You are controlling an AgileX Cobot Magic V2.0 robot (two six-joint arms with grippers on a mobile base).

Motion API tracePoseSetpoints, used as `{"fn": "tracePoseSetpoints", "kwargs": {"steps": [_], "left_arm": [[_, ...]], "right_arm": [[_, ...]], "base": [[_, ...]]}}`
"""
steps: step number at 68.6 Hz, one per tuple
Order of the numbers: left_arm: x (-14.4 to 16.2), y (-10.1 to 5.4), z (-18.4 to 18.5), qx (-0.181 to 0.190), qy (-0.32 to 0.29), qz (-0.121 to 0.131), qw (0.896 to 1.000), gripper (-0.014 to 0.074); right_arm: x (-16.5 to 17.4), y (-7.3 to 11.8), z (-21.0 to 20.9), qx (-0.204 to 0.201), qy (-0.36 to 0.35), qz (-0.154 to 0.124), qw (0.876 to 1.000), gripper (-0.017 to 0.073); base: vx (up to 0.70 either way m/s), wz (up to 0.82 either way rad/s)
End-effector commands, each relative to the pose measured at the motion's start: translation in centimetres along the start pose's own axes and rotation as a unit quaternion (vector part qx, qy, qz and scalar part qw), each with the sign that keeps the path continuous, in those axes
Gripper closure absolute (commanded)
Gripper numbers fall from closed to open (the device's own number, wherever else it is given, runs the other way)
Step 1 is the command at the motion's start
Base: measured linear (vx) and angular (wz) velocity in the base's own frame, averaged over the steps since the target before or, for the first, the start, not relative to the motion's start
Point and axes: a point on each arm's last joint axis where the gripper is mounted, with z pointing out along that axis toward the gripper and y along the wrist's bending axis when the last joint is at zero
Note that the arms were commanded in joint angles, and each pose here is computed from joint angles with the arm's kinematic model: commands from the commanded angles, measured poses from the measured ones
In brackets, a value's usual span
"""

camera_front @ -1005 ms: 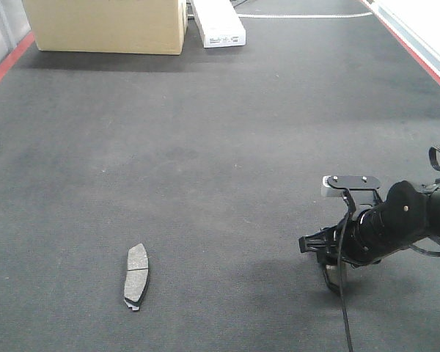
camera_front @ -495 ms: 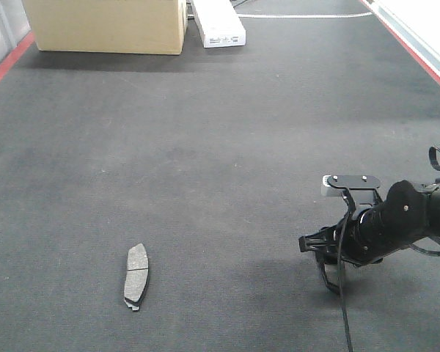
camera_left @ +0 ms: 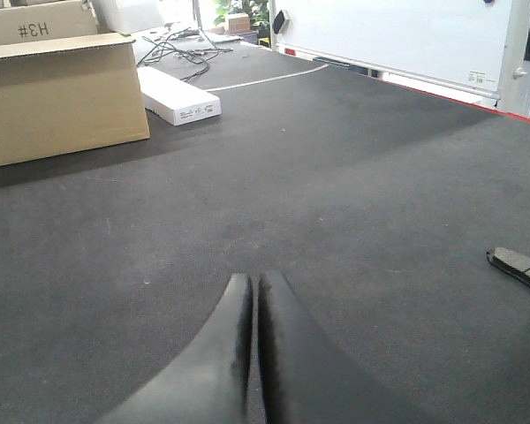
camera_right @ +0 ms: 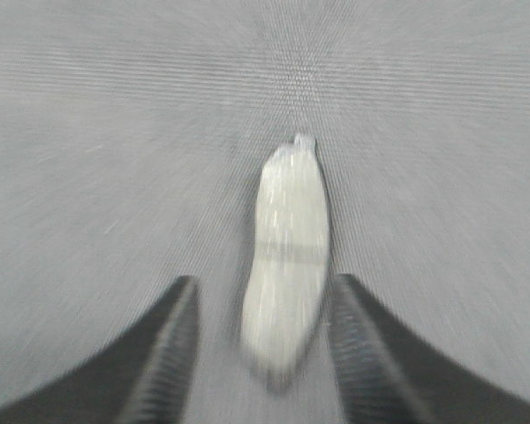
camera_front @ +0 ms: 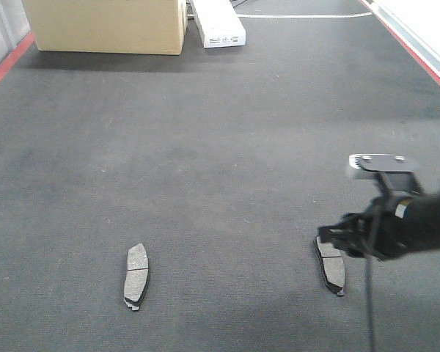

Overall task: Move and align brake pads A on conveyor
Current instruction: 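Set the right gripper's pad on the belt beside the first, release, then back the base away from the conveyor, grippers empty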

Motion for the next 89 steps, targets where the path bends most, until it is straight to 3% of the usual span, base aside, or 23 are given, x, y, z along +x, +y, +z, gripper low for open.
{"fn": "tracePoseSetpoints", "kwargs": {"steps": [1,9,21,34,45,54,89], "left_arm": [[-1.3,0.0,0.0,0.002,-0.041,-0.002,0.999,0.06],[-1.3,0.0,0.0,0.002,-0.041,-0.002,0.999,0.06],[-1.3,0.0,0.0,0.002,-0.041,-0.002,0.999,0.06],[-1.3,0.0,0.0,0.002,-0.041,-0.002,0.999,0.06],[-1.3,0.0,0.0,0.002,-0.041,-0.002,0.999,0.06],[-1.3,0.0,0.0,0.002,-0.041,-0.002,0.999,0.06],[-1.3,0.0,0.0,0.002,-0.041,-0.002,0.999,0.06]], "right_arm": [[-0.2,0.1,-3.7,-0.005,-0.088,-0.01,0.996,0.0346],[1.4,0.1,-6.6,-0.009,-0.136,-0.025,0.99,0.0445],[4.5,-0.1,-10.0,-0.012,-0.236,-0.038,0.971,0.0574],[7.5,-0.5,-12.3,-0.016,-0.336,-0.039,0.941,0.0569],[8.8,-0.5,-13.8,-0.02,-0.378,-0.04,0.925,0.0569],[9.1,-0.5,-14.3,-0.022,-0.389,-0.041,0.92,0.0569],[9.1,-0.5,-14.3,-0.022,-0.387,-0.041,0.921,0.0569]], "base": [[0.0,0.0],[0.0,0.0],[0.0,0.0],[0.0,0.0],[0.0,0.0],[0.0,0.0],[0.0,0.0]]}}
